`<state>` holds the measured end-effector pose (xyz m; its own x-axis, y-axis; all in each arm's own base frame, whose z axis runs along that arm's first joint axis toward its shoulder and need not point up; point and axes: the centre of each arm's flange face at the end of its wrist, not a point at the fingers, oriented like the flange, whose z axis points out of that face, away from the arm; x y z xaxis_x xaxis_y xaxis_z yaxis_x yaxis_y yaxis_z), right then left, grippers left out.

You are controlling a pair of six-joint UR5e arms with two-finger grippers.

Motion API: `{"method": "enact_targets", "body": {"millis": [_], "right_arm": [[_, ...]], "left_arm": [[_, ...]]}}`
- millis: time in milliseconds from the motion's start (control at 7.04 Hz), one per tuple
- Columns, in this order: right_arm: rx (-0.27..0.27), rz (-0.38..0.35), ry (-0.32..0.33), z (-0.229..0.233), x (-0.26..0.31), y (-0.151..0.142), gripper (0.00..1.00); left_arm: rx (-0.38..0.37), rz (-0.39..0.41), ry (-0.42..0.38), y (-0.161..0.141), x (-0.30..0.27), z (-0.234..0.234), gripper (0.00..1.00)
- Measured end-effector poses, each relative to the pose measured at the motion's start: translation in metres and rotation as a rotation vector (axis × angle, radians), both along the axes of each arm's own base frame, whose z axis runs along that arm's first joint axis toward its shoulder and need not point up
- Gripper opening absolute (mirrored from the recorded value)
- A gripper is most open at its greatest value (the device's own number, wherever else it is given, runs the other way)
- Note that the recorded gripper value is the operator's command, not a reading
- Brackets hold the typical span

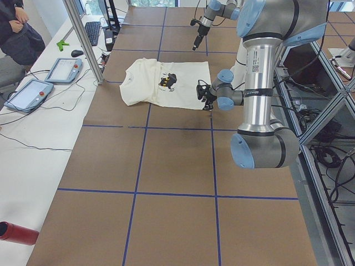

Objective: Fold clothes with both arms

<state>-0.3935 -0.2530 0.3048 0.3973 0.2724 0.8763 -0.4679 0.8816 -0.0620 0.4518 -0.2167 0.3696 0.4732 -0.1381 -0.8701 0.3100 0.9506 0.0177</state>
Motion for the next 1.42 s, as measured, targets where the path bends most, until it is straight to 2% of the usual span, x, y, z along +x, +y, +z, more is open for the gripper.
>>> {"method": "enact_targets", "body": {"millis": [1136, 1420], "right_arm": [[-0.001, 0.005, -0.001, 0.001, -0.001, 0.001, 0.95], [-0.001, 0.005, -0.001, 0.001, -0.001, 0.001, 0.95]], "left_arm": [[-0.013, 0.044, -0.013, 0.021, 0.023, 0.007, 0.51], [-0.014, 0.049, -0.013, 0.023, 0.024, 0.007, 0.47]]}}
